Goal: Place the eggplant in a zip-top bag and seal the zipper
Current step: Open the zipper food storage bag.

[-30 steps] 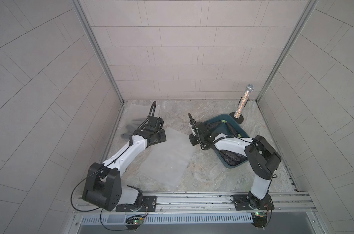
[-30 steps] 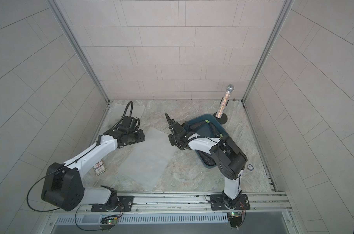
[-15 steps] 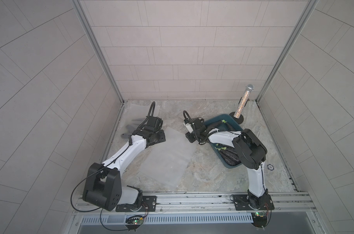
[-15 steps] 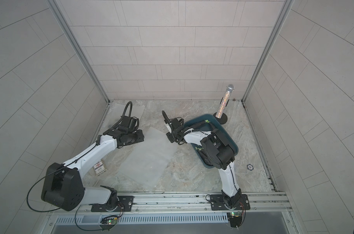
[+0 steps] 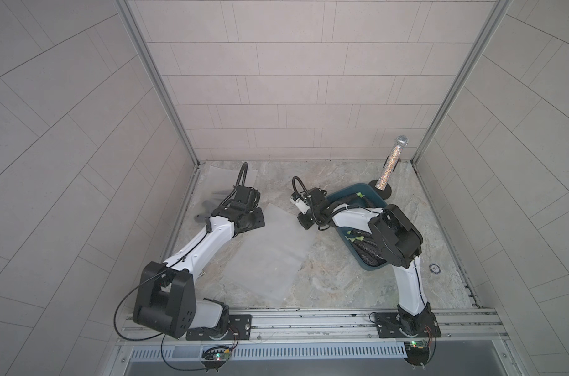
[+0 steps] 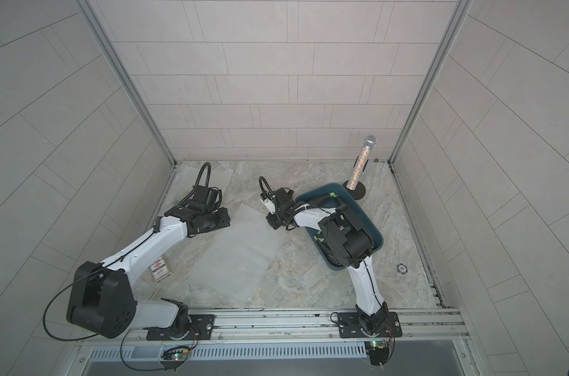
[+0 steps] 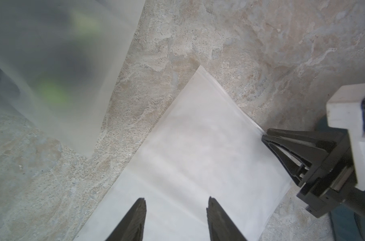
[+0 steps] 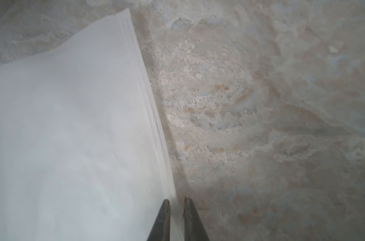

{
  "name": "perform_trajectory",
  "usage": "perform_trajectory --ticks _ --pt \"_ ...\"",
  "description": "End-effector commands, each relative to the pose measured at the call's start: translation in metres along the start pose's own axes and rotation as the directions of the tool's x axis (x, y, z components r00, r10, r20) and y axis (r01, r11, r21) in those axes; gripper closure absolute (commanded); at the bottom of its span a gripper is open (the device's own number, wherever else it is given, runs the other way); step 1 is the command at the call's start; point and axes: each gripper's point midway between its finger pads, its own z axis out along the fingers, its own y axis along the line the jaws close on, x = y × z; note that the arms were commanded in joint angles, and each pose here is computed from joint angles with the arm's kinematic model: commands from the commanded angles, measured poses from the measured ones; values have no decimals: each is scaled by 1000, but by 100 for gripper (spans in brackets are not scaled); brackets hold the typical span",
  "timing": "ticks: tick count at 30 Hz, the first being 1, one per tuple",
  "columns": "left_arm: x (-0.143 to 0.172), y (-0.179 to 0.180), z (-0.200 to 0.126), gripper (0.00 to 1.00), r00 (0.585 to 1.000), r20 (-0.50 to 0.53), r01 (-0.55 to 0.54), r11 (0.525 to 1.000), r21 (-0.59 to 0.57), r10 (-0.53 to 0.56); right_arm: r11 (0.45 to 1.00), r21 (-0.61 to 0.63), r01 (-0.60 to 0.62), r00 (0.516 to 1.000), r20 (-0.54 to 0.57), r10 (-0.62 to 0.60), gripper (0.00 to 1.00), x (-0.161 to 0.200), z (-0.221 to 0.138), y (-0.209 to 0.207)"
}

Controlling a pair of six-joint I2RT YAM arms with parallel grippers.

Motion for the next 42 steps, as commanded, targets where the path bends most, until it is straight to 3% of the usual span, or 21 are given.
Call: perform_trajectory --ticks 1,4,13,28,42 --pt "-6 -1 -3 47 1000 2 -4 1000 0 4 999 -37 10 1000 -24 -11 93 8 4 2" --pt "-5 -2 -2 47 1000 -4 -7 1000 3 7 999 -41 11 1000 -18 -11 100 6 2 2" --pt "-7 -11 -4 47 1000 -7 8 999 47 -8 997 -82 10 997 72 -4 100 -13 -23 12" --pt "-13 -72 4 45 999 -34 5 978 210 2 988 -155 19 963 267 23 100 -28 -84 60" --pt "-1 -91 18 45 998 -64 20 968 250 -4 982 -184 53 951 310 7 100 -30 -101 97"
